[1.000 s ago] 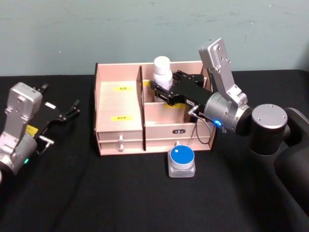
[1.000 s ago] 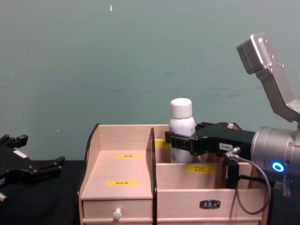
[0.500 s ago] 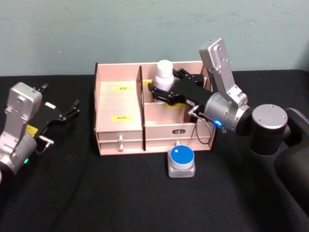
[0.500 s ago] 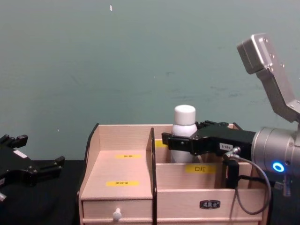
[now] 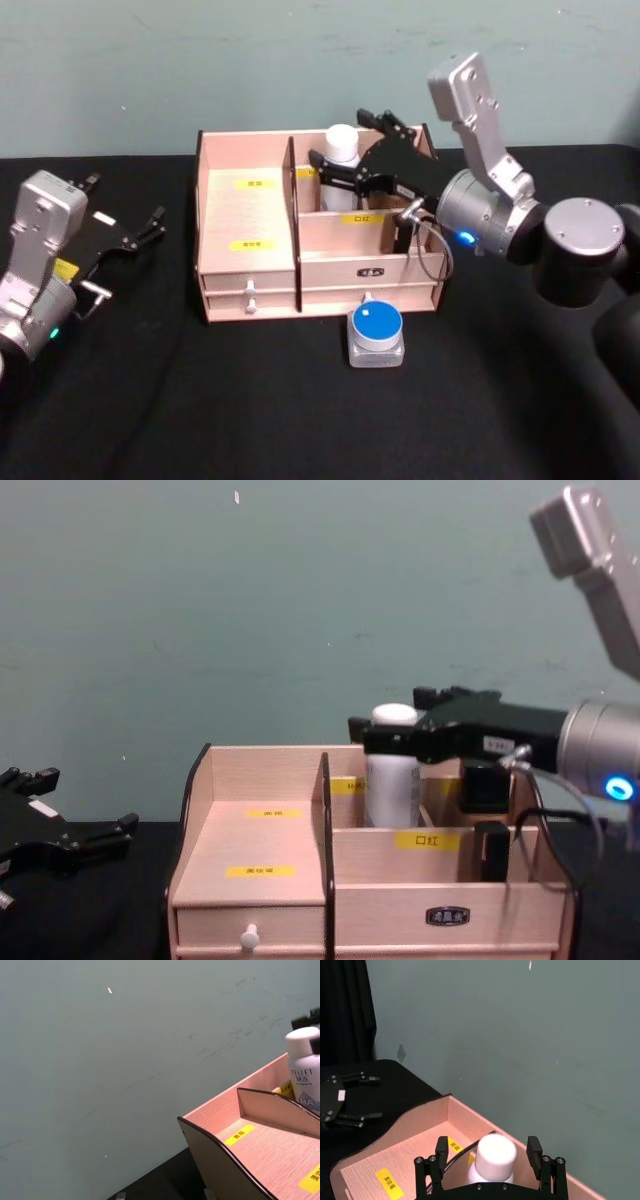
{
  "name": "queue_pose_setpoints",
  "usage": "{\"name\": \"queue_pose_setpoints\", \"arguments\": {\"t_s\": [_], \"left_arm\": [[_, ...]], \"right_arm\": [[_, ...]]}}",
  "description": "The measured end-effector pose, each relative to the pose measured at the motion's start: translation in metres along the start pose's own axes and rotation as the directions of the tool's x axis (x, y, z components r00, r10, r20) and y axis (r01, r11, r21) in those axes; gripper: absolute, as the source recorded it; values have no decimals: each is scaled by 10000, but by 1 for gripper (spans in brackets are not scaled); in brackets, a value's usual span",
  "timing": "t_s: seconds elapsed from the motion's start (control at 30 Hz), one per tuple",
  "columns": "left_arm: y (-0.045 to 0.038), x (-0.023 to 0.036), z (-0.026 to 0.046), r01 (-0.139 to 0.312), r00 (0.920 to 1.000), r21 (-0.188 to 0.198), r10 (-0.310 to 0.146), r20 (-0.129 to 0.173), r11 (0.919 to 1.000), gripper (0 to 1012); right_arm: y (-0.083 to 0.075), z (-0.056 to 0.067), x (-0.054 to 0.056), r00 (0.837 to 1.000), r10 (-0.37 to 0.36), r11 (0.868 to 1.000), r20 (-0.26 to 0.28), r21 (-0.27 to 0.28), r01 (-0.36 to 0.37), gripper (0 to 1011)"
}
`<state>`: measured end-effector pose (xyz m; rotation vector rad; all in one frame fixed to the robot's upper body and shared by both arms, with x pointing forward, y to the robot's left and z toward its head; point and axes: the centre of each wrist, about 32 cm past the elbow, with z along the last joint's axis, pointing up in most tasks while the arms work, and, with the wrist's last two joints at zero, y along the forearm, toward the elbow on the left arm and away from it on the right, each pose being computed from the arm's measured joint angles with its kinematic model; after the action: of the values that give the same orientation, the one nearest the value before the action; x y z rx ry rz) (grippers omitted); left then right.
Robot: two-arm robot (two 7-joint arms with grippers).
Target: Pick up the facial cleanser and watermelon frost from the table and place them into the tiered storage box.
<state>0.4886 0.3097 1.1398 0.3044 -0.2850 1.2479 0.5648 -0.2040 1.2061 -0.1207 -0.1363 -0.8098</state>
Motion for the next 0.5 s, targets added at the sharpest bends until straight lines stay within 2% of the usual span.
{"name": "queue_pose_setpoints", "arguments": {"t_s": [0.13, 0.17, 0.3, 0.37, 0.4, 0.5], "left_arm": [[0, 0, 0, 0, 10000, 0, 0, 1, 10000, 1001], [0, 0, 0, 0, 10000, 1, 0, 1, 10000, 1001], [0, 0, 0, -1, 10000, 1, 1, 0, 10000, 1001], [0, 0, 0, -1, 10000, -1, 1, 1, 10000, 1001], [0, 0, 0, 0, 10000, 0, 0, 0, 10000, 1001], [0, 0, 0, 0, 10000, 0, 0, 0, 10000, 1001]], "right_arm": [[-103, 153, 5, 9996, -49, 10000, 271, 66, 47, 1000], [-161, 221, 4, 9992, -56, 9999, 384, 96, 52, 1000], [-333, 356, -9, 9986, -39, 9999, 522, 146, 32, 1000], [-404, 393, -18, 9986, -33, 9999, 532, 153, 25, 1000], [-491, 426, -34, 9985, -20, 9999, 545, 168, 11, 1000], [-608, 444, -61, 9988, 9, 9998, 483, 188, -18, 1000]]}}
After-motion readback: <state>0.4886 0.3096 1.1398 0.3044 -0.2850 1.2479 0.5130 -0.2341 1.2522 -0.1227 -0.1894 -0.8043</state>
